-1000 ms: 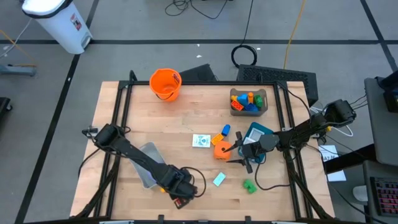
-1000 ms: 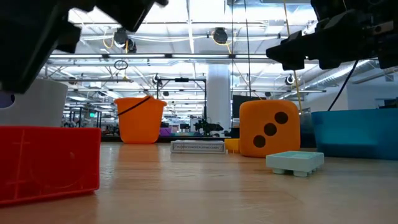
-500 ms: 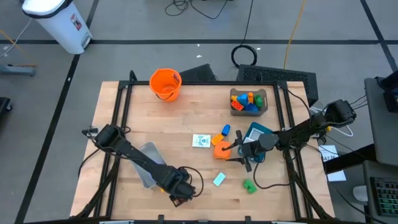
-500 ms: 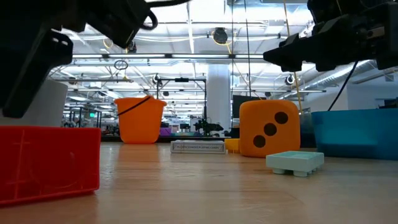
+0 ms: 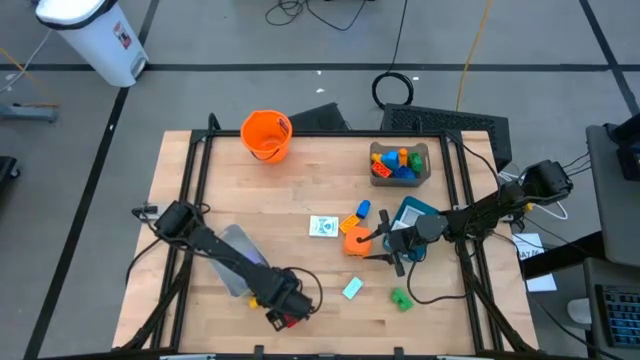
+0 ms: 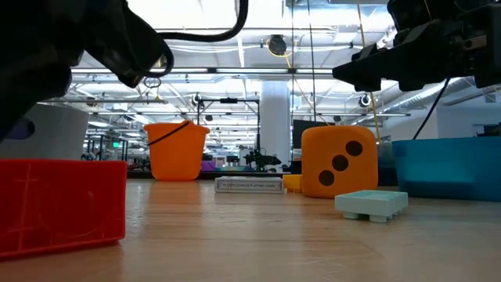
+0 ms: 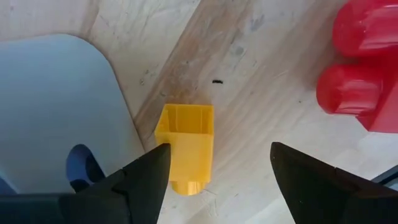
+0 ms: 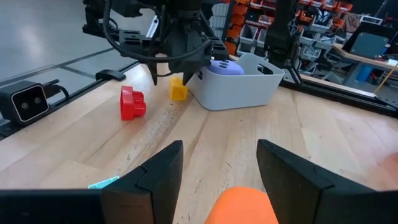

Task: Pick & Place Toys
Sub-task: Put the yellow game piece into the black bin

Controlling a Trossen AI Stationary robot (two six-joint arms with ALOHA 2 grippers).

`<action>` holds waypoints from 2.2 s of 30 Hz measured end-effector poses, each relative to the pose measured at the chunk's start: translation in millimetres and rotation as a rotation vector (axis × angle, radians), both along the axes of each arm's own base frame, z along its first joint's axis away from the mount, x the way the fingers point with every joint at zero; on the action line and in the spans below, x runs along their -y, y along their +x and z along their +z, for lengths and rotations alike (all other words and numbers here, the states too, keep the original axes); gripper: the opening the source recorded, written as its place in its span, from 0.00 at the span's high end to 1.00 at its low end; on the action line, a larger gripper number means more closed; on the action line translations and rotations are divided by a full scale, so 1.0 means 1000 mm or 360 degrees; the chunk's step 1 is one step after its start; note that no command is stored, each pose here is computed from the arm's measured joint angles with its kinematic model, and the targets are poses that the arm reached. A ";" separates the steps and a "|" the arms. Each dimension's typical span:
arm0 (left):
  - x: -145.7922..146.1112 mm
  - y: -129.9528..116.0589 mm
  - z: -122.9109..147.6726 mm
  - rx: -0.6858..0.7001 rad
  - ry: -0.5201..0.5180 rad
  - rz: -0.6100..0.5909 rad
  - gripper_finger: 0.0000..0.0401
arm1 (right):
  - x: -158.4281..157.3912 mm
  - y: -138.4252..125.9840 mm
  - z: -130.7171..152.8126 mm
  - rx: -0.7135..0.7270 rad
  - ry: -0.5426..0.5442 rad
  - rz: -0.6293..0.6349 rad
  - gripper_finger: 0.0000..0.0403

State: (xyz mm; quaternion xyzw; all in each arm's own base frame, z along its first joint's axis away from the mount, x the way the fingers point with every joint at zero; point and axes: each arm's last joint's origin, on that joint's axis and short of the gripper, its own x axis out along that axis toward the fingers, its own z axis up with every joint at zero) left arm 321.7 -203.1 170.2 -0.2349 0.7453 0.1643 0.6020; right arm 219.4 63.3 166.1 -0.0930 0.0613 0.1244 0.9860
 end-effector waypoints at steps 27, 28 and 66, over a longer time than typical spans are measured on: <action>-0.042 0.046 0.002 0.0527 0.0190 -0.0360 0.29 | 0.000 0.000 0.000 0.0003 -0.0014 0.0002 0.51; -0.046 0.047 0.002 0.0529 0.0194 -0.0381 0.29 | 0.000 0.000 0.000 0.0003 -0.0014 0.0002 0.51; -0.070 0.042 0.017 0.0272 0.0349 -0.0626 0.29 | 0.000 0.000 -0.003 -0.0047 -0.0004 -0.0001 0.51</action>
